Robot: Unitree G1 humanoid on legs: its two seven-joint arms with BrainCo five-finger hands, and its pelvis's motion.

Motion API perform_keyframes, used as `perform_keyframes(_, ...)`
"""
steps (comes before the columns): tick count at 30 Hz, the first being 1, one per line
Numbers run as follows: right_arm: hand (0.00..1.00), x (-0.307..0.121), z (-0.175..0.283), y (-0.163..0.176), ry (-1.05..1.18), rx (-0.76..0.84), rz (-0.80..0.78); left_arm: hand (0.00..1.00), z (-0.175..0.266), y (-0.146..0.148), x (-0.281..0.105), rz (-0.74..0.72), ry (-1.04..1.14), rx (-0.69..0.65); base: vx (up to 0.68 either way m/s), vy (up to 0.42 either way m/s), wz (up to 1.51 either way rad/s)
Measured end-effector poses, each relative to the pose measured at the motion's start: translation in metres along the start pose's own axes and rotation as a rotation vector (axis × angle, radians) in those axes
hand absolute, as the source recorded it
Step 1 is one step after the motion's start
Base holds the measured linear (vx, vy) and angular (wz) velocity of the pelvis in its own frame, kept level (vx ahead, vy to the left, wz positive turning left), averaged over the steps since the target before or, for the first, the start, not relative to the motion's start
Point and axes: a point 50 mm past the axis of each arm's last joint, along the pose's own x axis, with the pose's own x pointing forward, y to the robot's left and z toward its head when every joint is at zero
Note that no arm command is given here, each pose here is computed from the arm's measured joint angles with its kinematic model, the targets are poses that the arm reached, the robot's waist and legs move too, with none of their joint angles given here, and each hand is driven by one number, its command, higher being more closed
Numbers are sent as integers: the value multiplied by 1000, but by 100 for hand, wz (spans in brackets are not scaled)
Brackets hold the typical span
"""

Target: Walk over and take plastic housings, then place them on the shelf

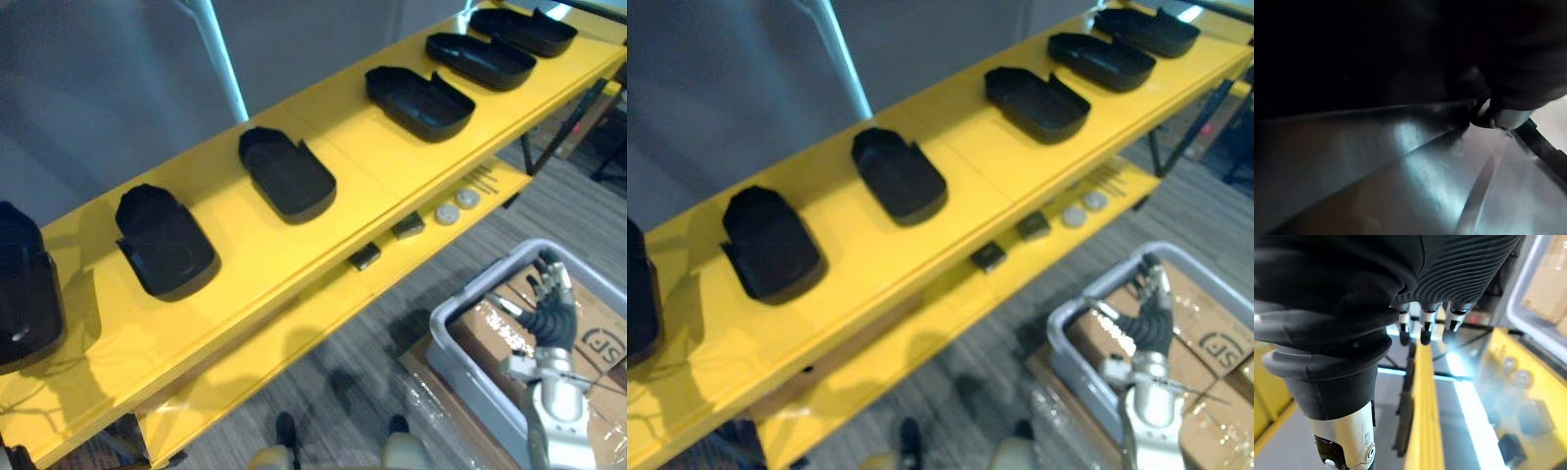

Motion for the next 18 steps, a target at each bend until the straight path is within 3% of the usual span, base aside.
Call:
perform_keyframes(6, 0, -1, -6, 1, 29, -1, -15, 100, -4, 7, 3, -3, 41, 70, -3, 2, 2)
perform_keyframes(18, 0, 3, -10, 1, 52, 18, -38, 100, -15, 5, 3, 11, 105, 55, -4, 0, 4)
